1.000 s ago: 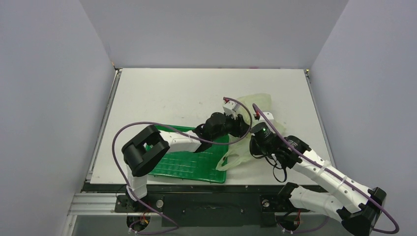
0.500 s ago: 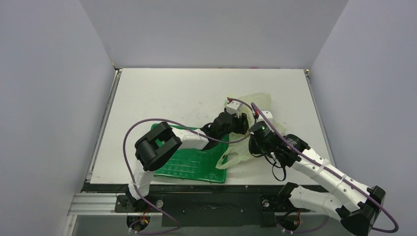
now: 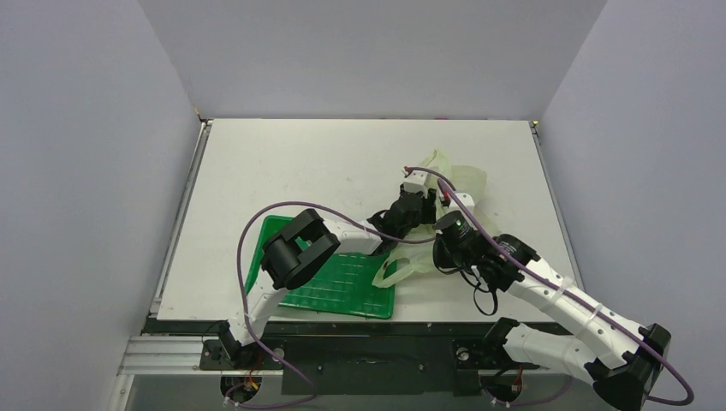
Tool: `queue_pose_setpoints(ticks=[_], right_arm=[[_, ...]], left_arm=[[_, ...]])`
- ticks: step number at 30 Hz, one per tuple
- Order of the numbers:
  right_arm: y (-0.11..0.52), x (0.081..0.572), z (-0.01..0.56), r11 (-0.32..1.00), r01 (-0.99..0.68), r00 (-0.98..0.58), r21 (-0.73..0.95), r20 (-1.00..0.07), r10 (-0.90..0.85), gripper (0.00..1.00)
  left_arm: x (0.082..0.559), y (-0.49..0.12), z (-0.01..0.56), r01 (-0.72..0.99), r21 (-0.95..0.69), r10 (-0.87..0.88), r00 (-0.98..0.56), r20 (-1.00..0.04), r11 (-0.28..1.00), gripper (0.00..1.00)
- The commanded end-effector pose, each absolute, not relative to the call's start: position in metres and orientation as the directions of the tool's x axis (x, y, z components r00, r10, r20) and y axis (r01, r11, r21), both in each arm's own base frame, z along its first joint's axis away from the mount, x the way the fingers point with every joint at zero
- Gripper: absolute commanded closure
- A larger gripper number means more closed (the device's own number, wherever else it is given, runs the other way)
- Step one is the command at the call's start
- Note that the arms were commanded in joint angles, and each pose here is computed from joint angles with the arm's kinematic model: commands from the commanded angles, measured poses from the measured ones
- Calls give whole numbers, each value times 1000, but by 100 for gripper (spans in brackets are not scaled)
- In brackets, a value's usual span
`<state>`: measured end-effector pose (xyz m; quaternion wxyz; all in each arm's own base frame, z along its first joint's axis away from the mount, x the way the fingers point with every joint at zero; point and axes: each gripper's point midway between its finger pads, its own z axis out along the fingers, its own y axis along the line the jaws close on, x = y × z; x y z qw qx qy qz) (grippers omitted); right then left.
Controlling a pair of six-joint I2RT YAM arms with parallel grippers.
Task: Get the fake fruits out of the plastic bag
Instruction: Adjust the plastic bag at the center of the board.
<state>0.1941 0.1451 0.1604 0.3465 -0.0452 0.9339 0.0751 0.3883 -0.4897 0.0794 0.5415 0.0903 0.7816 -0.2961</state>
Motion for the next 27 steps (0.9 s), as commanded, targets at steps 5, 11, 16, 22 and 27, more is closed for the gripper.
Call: queue_pose_setpoints(ticks=[5, 11, 16, 22, 27], right_arm=[[139, 197, 159, 987, -128, -734, 97, -679, -28, 100], [124, 197, 146, 996, -52, -728, 68, -686, 8, 100], [119, 199, 146, 997, -17, -712, 74, -701, 40, 100], [126, 191, 148, 988, -32, -718, 151, -691, 82, 100], [99, 175, 144, 987, 105, -734, 125, -659, 162, 89]], left_arm=[[378, -490, 62, 503, -397, -108, -509, -854, 768, 81], [363, -485, 120, 543, -571, -171, -615, -770, 616, 100], [343, -481, 155, 563, -649, -198, -658, -727, 512, 100], [332, -480, 159, 549, -685, -199, -692, -694, 479, 96], [295, -497, 165, 546, -738, -198, -734, -650, 397, 85]])
